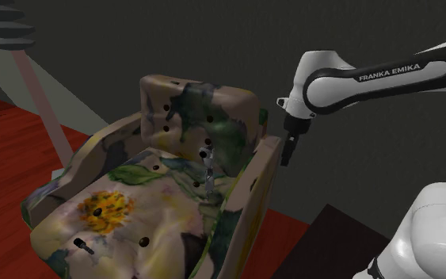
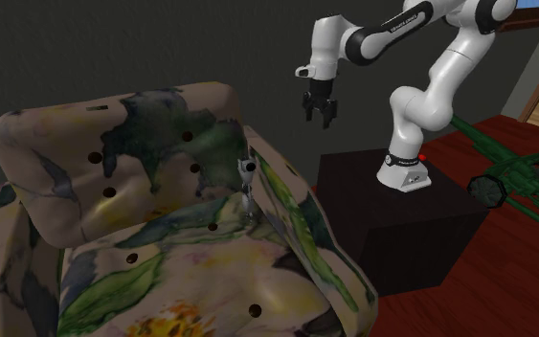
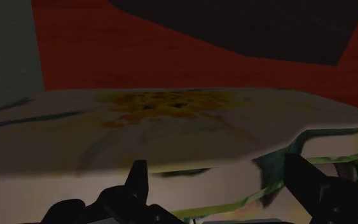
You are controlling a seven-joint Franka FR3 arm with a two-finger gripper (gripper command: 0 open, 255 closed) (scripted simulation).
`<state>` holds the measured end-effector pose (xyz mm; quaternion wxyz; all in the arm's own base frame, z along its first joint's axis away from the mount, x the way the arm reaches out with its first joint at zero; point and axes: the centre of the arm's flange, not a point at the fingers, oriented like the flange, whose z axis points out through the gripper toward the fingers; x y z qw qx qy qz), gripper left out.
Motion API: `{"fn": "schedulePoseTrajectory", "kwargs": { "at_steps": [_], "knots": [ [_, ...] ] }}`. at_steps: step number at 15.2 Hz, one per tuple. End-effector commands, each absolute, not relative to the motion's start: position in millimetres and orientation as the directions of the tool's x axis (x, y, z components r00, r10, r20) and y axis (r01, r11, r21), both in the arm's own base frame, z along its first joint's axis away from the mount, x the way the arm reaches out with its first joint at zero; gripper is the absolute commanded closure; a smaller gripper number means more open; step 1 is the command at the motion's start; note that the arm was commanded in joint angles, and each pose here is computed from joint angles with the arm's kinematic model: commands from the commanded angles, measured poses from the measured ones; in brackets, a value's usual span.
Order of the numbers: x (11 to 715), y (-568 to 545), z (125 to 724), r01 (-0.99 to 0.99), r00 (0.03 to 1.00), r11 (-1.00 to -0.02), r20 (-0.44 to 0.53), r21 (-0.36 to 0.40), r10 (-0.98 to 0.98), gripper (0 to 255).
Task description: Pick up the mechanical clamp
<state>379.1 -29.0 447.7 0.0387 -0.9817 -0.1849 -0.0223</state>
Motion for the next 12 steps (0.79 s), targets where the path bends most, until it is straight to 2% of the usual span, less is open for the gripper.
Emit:
{"fn": "schedulePoseTrajectory", "kwargs": {
  "at_steps": [1,12],
  "knots": [
    [396,-35,432,0.395,0.917,-0.915,0.1,-0.082,0.387,0],
    [492,-35,340,0.559,0.81,-0.815,0.311,-0.153,0.498,0]
  ]
}}
